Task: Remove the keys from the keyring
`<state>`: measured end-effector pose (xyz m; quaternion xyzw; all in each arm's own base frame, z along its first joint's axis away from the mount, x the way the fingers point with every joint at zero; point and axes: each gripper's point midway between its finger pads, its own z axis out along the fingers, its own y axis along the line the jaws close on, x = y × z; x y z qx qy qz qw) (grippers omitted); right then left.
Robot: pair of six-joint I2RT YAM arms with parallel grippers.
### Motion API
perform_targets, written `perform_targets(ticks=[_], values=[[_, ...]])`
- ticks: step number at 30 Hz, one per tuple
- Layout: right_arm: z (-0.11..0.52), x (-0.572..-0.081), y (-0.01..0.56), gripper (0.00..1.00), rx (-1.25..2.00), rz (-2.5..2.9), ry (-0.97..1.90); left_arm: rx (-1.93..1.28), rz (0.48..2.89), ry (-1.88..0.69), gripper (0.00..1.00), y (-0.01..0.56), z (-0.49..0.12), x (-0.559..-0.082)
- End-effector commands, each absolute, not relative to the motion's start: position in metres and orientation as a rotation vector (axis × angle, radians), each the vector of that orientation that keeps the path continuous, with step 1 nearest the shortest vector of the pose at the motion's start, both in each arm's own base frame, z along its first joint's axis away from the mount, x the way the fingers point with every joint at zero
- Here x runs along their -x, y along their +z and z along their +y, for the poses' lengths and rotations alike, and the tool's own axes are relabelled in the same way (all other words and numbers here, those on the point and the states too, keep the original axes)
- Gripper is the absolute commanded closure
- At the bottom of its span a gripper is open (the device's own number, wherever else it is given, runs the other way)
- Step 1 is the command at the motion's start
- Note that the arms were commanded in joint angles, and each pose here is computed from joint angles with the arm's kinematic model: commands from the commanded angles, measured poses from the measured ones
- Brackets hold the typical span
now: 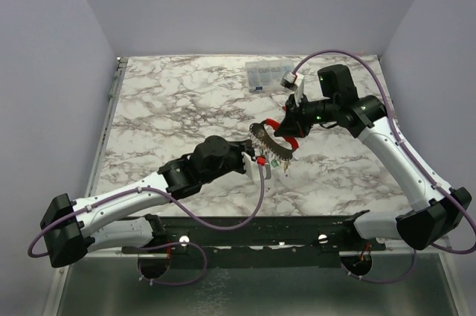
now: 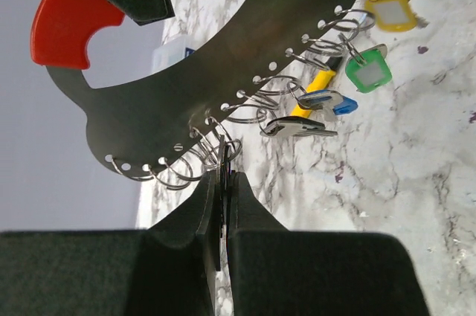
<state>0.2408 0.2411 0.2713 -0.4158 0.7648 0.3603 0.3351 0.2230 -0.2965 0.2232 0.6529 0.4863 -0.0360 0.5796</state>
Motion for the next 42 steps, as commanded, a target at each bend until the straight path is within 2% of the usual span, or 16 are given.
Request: perform_targets(ticks=[1, 10, 16, 20, 30, 42], values=[[0.238, -0.251, 0.274, 0.99, 1.031, 1.990, 0.886, -1.479, 1.090, 0.063, 1.00, 0.243, -0.286, -0.232], [0.235, -0.235, 0.267, 0.99, 0.971, 1.911, 0.918, -1.374, 1.034, 0.240, 1.00, 0.262, -0.271, -0.250], [0.226, -0.256, 0.273, 0.99, 0.800, 1.895, 0.815, -1.324, 1.014, 0.236, 1.00, 0.277, -0.269, -0.250], [0.227, -0.260, 0.284, 0.99, 0.701, 1.868, 0.846, -1.384, 0.929, 0.236, 1.00, 0.277, -0.273, -0.242], [0.231, -0.257, 0.307, 0.99, 0.734, 1.737, 0.864, -1.470, 0.790, 0.285, 1.00, 0.269, -0.282, -0.237], [0.226, -0.254, 0.321, 0.99, 0.815, 1.634, 0.790, -1.484, 0.790, 0.319, 1.00, 0.256, -0.276, -0.238]])
